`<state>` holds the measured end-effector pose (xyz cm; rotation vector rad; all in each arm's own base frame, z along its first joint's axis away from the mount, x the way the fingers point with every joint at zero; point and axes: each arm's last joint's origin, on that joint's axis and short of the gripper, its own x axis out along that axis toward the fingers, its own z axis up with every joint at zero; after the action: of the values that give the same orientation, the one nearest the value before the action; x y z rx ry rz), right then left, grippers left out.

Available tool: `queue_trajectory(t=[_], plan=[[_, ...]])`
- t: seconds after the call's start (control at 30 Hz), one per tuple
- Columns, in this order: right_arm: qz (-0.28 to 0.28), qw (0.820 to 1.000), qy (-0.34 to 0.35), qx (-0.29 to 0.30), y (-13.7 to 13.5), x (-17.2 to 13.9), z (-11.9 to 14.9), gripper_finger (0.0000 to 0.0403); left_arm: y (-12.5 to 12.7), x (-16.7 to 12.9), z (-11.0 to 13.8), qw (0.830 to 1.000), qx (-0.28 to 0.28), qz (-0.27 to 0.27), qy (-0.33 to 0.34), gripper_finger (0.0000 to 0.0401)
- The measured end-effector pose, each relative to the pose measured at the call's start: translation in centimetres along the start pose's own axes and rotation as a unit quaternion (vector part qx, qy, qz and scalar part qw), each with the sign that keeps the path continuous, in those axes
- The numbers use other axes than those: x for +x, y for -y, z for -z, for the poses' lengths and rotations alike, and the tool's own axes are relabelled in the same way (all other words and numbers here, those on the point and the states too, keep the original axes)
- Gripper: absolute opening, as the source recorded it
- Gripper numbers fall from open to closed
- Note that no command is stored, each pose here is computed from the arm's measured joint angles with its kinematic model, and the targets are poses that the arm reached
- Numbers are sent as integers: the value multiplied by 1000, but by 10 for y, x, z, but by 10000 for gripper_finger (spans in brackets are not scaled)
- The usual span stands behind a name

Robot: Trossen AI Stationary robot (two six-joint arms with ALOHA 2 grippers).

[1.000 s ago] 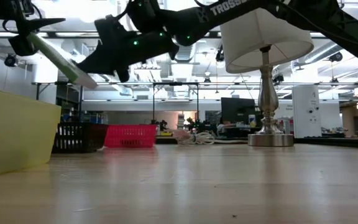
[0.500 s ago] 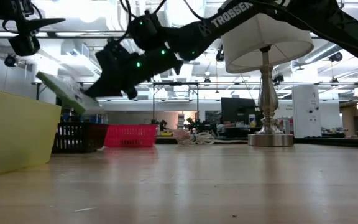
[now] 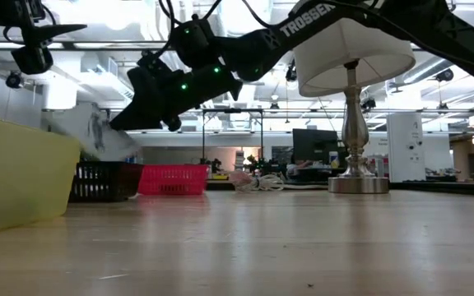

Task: Pick and place items into bin
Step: Put the card reader box into the black bin, then return to Home Position

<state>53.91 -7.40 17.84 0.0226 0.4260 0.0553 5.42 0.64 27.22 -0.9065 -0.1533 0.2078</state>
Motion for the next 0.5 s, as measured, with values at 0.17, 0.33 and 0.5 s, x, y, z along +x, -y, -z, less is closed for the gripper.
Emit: queue_trajectory(t=[0.17, 0.33, 0.5], plan=[[-1, 1000, -1, 0, 0, 0, 0, 93, 0, 0, 0, 1000, 0, 0, 0, 176], [-14, 1000, -2, 15, -1, 0, 0, 129, 0, 0, 0, 1000, 0, 0, 0, 176], [-35, 997, 3, 66, -3, -6, -8, 148, 0, 0, 0, 1000, 2, 0, 0, 176]])
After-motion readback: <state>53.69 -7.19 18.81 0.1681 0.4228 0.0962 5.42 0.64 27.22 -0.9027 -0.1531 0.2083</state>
